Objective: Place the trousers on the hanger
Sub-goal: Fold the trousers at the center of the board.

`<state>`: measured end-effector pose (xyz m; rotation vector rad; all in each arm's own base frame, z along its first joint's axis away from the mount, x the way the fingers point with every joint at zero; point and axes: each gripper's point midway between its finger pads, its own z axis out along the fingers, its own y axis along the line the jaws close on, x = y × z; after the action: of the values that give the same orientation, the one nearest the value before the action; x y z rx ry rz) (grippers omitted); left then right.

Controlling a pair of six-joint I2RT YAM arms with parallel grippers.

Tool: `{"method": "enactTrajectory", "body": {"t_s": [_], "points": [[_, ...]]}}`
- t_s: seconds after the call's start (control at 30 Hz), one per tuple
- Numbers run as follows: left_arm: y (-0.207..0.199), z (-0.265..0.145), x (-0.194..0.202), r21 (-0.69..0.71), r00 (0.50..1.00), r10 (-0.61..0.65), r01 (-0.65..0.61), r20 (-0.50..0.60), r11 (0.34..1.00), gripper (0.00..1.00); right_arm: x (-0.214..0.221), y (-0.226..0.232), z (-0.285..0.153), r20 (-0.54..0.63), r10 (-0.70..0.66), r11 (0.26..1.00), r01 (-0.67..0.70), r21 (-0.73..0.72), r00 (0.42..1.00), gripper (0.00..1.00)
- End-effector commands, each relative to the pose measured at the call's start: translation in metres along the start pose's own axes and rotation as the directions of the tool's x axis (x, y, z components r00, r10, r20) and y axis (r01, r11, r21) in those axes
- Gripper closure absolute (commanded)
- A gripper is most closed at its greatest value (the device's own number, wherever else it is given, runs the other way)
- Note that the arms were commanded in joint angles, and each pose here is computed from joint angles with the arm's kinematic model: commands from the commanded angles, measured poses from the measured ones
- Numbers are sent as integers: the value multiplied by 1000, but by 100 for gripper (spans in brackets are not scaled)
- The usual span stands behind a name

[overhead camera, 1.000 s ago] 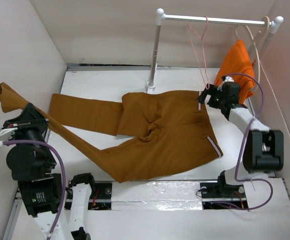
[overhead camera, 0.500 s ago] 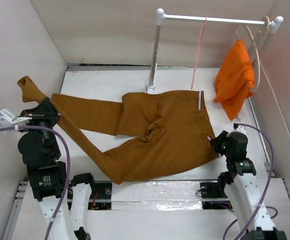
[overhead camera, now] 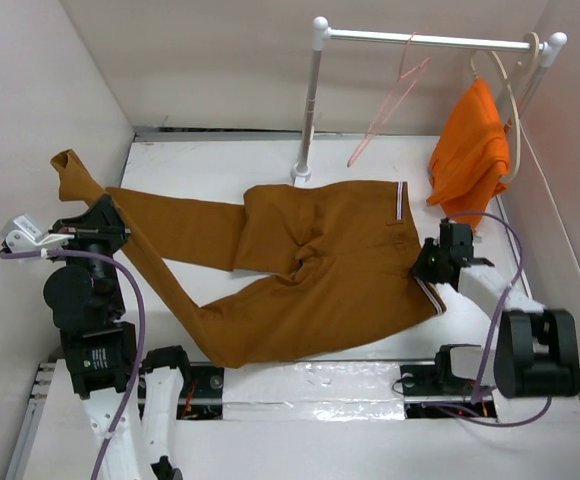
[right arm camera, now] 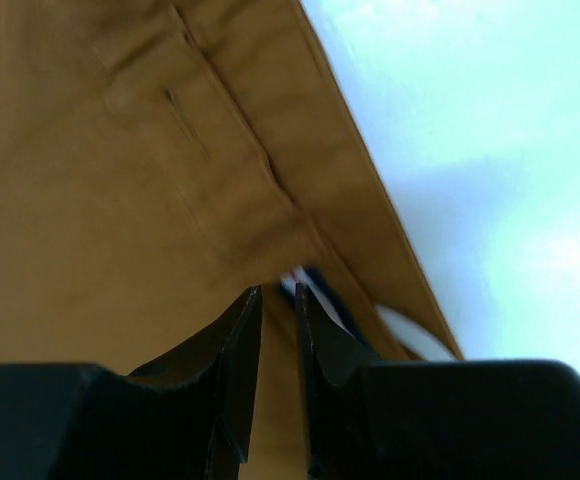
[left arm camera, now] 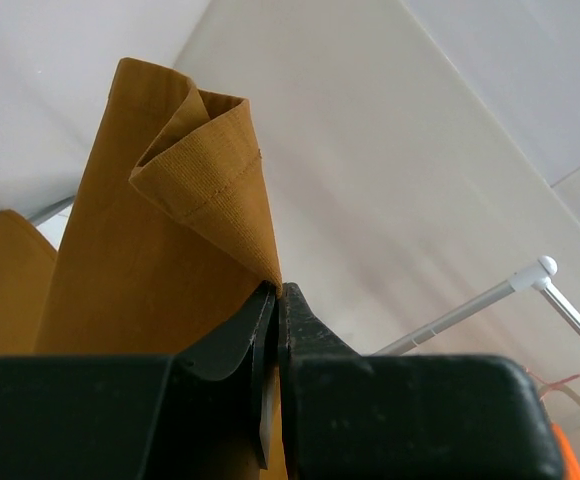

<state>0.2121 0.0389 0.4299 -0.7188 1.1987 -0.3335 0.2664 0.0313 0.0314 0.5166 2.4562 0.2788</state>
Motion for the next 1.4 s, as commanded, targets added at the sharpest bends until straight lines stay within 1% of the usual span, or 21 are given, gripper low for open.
{"method": "enactTrajectory", "body": {"t_s": [0.0,0.07,0.1,0.13,0.23,0.37,0.43,0.47,0.5,0.57,0.67,0.7,0.77,0.8,0.87,0.9,0.93,1.1,1.17,1.27,1.37], "points": [[-15,2,-9,67,999,-14,12,36,998,100,-38,23,13,54,-77,995,80,-60,996,75],[-14,4,-7,65,999,-14,11,34,998,100,-47,33,22,54,-86,991,91,-99,995,76],[-13,5,-6,62,999,-13,11,30,998,100,-42,35,32,17,-98,990,99,-103,995,76],[-12,6,-4,60,1000,-11,9,28,998,100,-57,43,33,36,-111,987,115,-115,993,77],[-8,8,-1,50,1000,-7,6,23,999,100,-64,52,44,19,-146,978,147,-148,989,79],[-4,10,3,41,1000,-8,7,21,999,100,-84,56,25,80,-178,973,188,-135,981,80],[-3,11,5,42,1000,-12,11,16,999,100,-84,48,8,109,-193,974,204,-97,975,70],[-3,12,7,45,1000,-15,15,10,999,100,-87,39,-13,150,-194,979,202,-40,970,65],[-4,13,8,49,1000,-19,18,8,999,100,-72,23,-18,133,-181,983,183,-2,974,57],[-5,15,13,60,1000,-26,27,-8,998,100,-58,7,-40,169,-160,987,153,49,973,51],[-8,17,18,80,999,-44,46,-24,996,100,-10,-11,-44,115,-53,998,48,47,992,50],[-8,18,18,82,999,-47,49,-24,995,100,-9,-9,-54,167,-25,1000,22,19,986,50],[-10,18,19,90,998,-52,54,-29,994,100,21,-17,-52,137,55,998,-56,7,989,49],[-11,18,18,90,998,-52,54,-27,994,100,21,-12,-59,182,70,997,-63,-43,981,48],[-11,17,12,84,999,-48,49,-8,995,100,30,-18,-64,203,122,992,-116,-39,972,36],[-10,17,11,77,999,-47,47,-5,996,100,26,-22,-69,239,153,988,-150,-28,959,2],[-12,16,7,75,999,-45,45,5,996,100,21,-23,-73,273,195,981,-192,-39,942,0],[-10,13,-2,56,999,-31,29,33,998,100,17,-39,-61,240,213,968,-238,82,947,0],[-9,14,1,57,999,-32,30,27,998,100,12,-41,-56,208,183,969,-212,128,961,0],[-6,16,3,49,999,-31,29,25,998,100,-4,-33,-57,207,152,977,-178,115,966,0],[-7,16,3,53,999,-33,31,25,998,100,-7,-37,-56,250,182,970,-214,111,951,35]]}}
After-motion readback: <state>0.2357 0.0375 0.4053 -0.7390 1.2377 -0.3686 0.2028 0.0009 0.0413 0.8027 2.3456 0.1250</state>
